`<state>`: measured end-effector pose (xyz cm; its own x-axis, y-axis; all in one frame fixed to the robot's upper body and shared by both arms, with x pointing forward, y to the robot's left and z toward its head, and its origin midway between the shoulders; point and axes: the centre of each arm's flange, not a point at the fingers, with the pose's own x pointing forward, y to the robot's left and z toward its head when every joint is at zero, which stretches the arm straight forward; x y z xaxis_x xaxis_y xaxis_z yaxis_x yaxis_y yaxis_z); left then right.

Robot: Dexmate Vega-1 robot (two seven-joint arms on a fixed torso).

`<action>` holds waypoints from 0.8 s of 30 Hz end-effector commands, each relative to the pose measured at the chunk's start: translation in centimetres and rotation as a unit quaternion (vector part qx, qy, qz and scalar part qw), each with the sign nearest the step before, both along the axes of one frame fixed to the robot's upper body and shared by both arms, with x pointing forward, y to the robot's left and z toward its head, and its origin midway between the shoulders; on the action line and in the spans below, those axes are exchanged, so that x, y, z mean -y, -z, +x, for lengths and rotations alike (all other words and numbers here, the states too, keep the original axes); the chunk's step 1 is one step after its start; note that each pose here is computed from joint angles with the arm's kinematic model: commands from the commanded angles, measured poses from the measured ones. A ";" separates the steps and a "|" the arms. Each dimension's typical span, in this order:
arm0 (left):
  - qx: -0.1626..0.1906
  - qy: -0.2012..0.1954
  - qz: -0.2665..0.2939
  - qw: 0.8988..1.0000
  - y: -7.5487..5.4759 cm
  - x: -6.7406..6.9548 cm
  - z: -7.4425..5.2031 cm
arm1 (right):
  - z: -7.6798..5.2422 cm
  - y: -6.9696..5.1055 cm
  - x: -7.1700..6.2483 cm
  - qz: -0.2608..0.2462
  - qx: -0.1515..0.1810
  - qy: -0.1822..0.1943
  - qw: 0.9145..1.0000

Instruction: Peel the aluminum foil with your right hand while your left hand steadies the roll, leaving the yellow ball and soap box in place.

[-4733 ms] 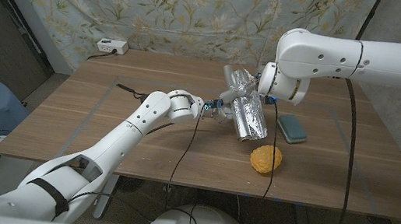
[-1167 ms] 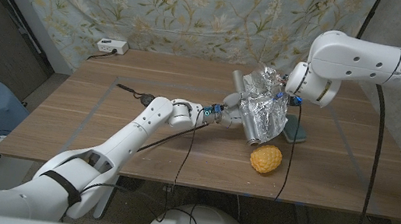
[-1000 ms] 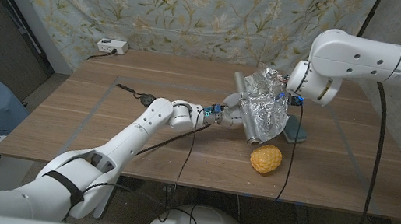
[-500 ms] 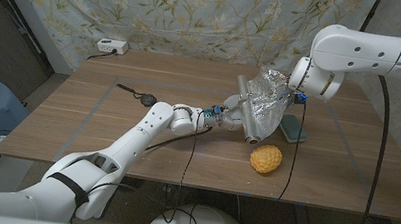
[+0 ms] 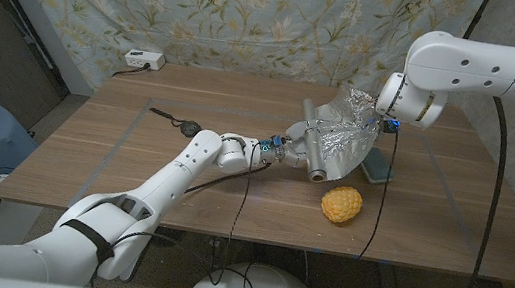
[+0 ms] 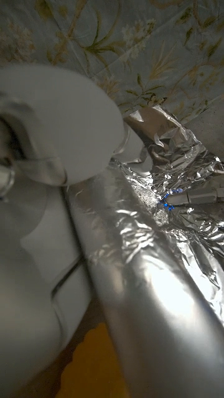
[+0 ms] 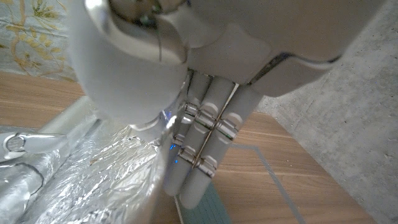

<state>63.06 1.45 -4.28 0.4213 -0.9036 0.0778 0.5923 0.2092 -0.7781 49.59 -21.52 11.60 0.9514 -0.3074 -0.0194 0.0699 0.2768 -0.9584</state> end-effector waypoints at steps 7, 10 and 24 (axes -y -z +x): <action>0.016 -0.005 0.009 1.000 -0.1 -0.5 -0.1 | 0.0 0.2 1.2 0.003 0.002 0.011 1.000; 0.018 -0.005 0.010 1.000 -0.1 -0.5 -0.2 | -0.1 0.3 1.6 0.006 0.003 0.013 1.000; 0.042 -0.011 0.032 0.999 -0.5 -0.8 -0.5 | -0.3 0.7 3.1 0.017 0.017 0.019 1.000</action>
